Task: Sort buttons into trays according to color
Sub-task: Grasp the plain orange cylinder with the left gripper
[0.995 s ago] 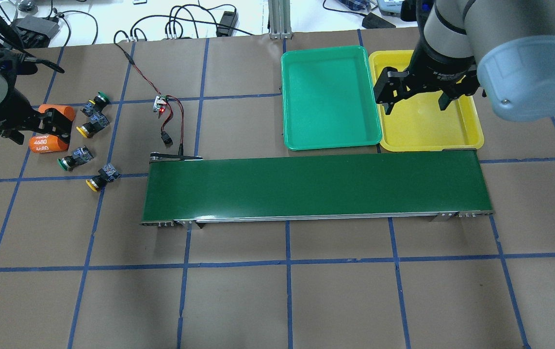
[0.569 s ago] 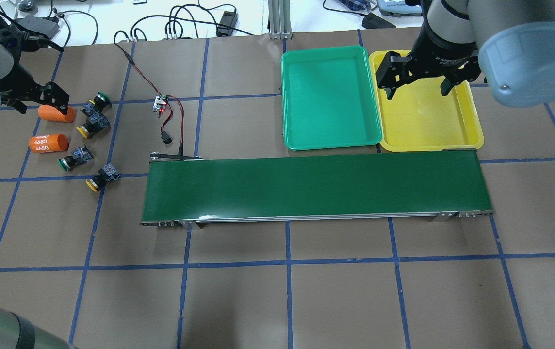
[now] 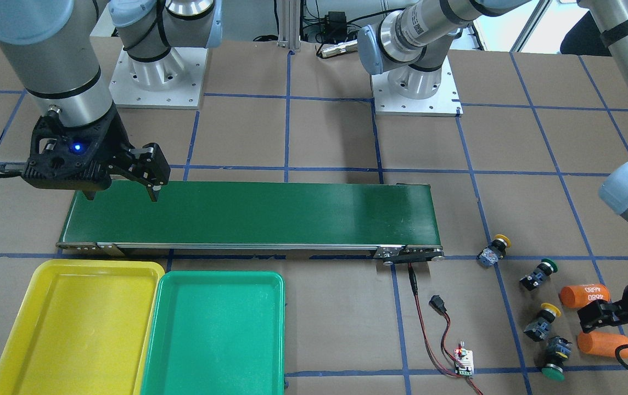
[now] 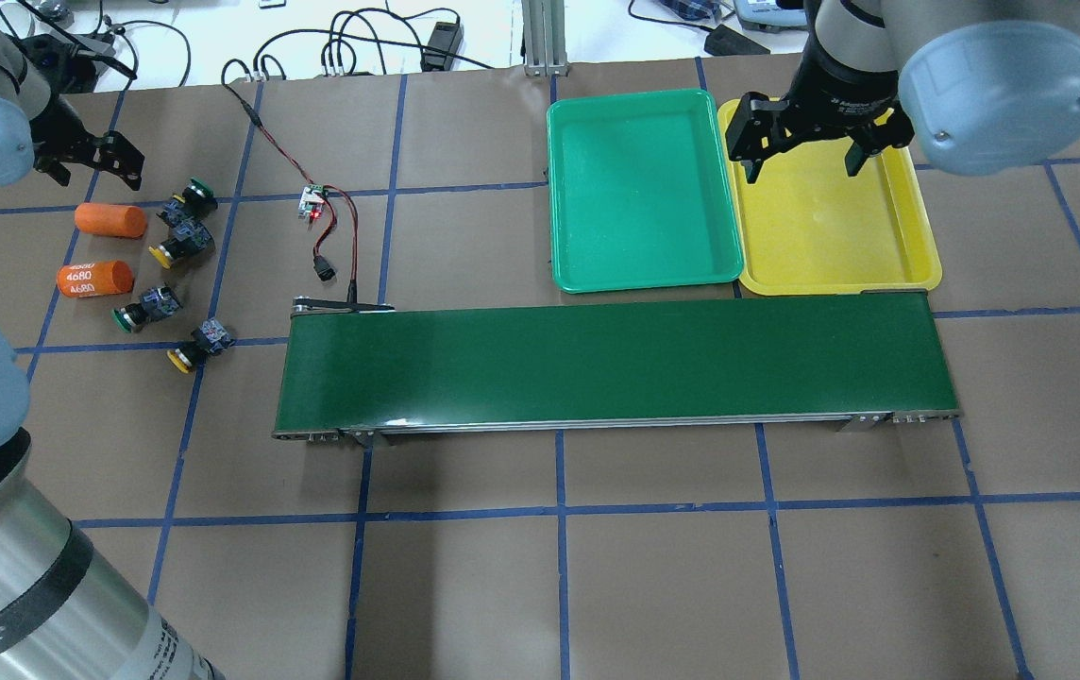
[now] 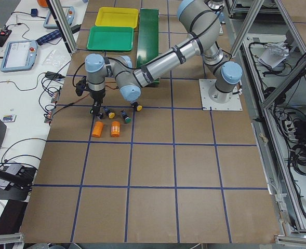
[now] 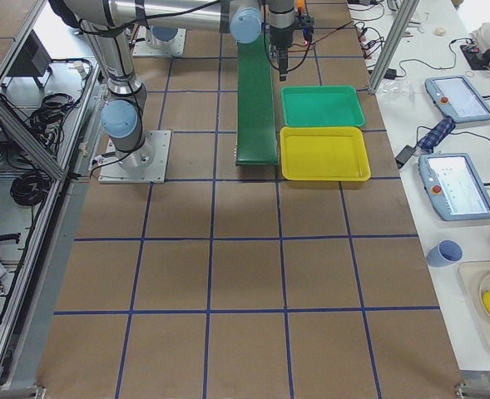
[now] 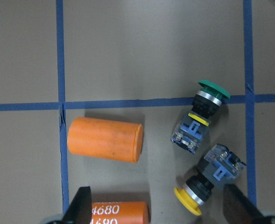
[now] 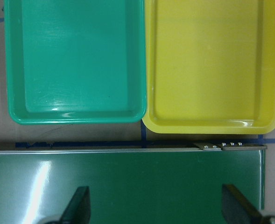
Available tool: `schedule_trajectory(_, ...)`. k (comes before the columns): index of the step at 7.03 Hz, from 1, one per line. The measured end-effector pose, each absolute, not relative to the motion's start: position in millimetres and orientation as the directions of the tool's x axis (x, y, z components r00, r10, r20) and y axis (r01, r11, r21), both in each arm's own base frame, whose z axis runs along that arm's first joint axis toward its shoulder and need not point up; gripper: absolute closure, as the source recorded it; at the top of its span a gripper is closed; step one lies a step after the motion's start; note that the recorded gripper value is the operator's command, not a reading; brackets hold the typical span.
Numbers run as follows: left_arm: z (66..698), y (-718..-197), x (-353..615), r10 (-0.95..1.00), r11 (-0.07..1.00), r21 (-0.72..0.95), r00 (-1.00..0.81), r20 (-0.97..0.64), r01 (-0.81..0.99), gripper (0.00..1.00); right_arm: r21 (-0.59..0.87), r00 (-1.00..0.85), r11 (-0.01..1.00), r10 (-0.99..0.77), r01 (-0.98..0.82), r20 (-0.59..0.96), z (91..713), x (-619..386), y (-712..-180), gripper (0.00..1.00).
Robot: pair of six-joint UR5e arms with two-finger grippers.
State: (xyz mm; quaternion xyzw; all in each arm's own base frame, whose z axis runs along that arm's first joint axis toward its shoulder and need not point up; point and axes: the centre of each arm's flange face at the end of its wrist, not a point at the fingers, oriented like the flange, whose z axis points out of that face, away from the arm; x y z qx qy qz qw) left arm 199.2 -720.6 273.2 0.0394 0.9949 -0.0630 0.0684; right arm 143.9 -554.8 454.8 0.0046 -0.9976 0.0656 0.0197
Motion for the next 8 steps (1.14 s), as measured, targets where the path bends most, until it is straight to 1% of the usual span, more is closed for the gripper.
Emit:
schedule_trajectory(1,260.0,-725.3,210.3,0.117,0.985,-0.110,-0.984,-0.131,0.132,0.00,-0.160,-0.999,0.987,-0.012,-0.018,0.038,465.9,148.1,-559.4,0.00)
schedule_trajectory(3,241.7,-729.2,229.1,0.166,0.978,-0.111,-0.981,-0.101,0.177,0.00,-0.171,-0.999,0.985,-0.015,-0.021,0.035,470.7,151.7,-560.0,0.00)
schedule_trajectory(5,233.4,-737.6,237.9,0.208,0.969,-0.111,-0.973,-0.103,0.219,0.00,-0.178,-0.999,0.984,-0.021,-0.027,0.035,479.2,154.8,-548.5,0.00)
schedule_trajectory(6,228.9,-740.9,240.8,0.213,0.969,-0.105,-0.972,-0.104,0.223,0.00,-0.180,-0.999,0.983,-0.025,-0.030,0.030,496.5,157.7,-528.8,0.00)
schedule_trajectory(8,219.8,-743.5,243.8,0.215,0.970,-0.094,-0.972,-0.100,0.224,0.00,-0.159,-1.000,0.987,-0.014,-0.014,0.005,545.2,159.8,-458.3,0.00)
